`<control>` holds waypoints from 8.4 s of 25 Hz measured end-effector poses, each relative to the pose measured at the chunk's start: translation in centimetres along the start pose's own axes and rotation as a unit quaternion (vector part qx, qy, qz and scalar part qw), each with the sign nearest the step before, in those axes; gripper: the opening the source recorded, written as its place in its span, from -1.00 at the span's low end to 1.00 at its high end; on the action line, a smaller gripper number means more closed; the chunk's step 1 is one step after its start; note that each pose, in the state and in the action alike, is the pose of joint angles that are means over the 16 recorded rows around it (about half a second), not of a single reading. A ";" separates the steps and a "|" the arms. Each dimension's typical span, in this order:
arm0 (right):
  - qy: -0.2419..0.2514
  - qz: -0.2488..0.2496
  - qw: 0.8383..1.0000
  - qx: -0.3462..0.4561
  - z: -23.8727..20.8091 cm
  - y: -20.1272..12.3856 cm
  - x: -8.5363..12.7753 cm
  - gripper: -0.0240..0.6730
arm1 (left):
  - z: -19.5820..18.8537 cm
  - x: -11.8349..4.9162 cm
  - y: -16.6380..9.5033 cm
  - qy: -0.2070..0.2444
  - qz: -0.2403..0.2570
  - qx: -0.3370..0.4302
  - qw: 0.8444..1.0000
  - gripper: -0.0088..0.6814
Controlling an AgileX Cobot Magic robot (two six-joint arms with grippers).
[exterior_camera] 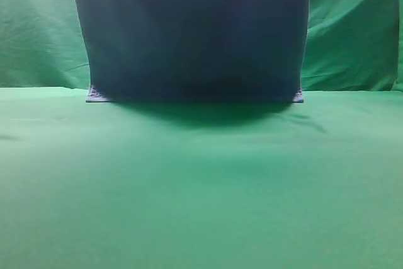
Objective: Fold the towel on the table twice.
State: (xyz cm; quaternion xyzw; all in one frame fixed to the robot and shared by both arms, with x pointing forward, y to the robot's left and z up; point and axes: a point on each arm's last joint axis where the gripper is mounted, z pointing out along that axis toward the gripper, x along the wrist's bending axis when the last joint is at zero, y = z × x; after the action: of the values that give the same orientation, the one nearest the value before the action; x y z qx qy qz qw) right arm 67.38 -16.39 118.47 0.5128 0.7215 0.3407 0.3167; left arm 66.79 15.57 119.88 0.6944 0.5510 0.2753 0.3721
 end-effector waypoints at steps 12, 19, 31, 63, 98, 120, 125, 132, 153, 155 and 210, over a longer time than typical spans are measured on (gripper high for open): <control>-0.004 0.029 0.993 0.115 1.0 -5.9 -0.6 -0.93 | 1.8 -1.1 -2.9 -0.043 -0.021 0.101 0.994 -0.97; 0.000 0.036 0.993 0.115 -1.6 -8.4 -0.3 -0.93 | 0.7 -1.3 -5.5 -0.059 -0.035 0.111 0.991 -0.97; 0.035 0.044 0.991 0.120 -7.2 -12.6 1.9 -0.93 | -7.7 -0.4 -14.4 -0.074 -0.076 0.083 0.991 -0.97; 0.076 0.041 0.972 0.217 -13.4 -25.9 6.6 -0.93 | -13.1 0.1 -29.5 -0.116 -0.179 0.159 0.964 -0.97; -0.022 0.002 0.974 0.224 4.0 -18.8 3.6 0.29 | 4.2 0.7 -20.4 -0.009 -0.011 0.163 0.987 0.20; -0.040 0.036 0.992 0.116 -14.9 -10.5 0.0 -0.93 | -16.0 0.3 -12.5 -0.090 -0.009 0.003 0.996 -0.82; -0.018 0.033 0.997 0.069 -20.1 -12.5 -0.4 -0.93 | -21.2 0.3 -15.1 -0.126 -0.001 -0.033 0.991 -0.81; 0.018 0.017 1.000 0.000 -25.9 -18.2 -0.5 -0.93 | -26.5 0.7 -21.1 -0.148 0.005 -0.075 0.986 -0.81; 0.092 0.013 0.979 -0.183 -32.8 -33.7 0.3 -0.93 | -31.1 2.3 -34.9 -0.146 0.019 -0.202 0.968 -0.81; 0.095 0.016 0.977 -0.188 -33.0 -34.2 0.4 -0.93 | -31.1 2.3 -35.3 -0.146 0.016 -0.205 0.968 -0.81; 0.057 -0.004 0.985 -0.165 -19.7 -42.4 1.9 -0.93 | -18.8 3.5 -42.8 -0.062 0.023 -0.175 0.982 -0.81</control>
State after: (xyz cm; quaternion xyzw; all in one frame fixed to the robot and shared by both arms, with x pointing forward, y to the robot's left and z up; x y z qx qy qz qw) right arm 28.75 -28.07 94.82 0.4302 0.6742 0.4825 0.3572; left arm 28.78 27.98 95.36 0.6467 0.4538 0.3322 0.5151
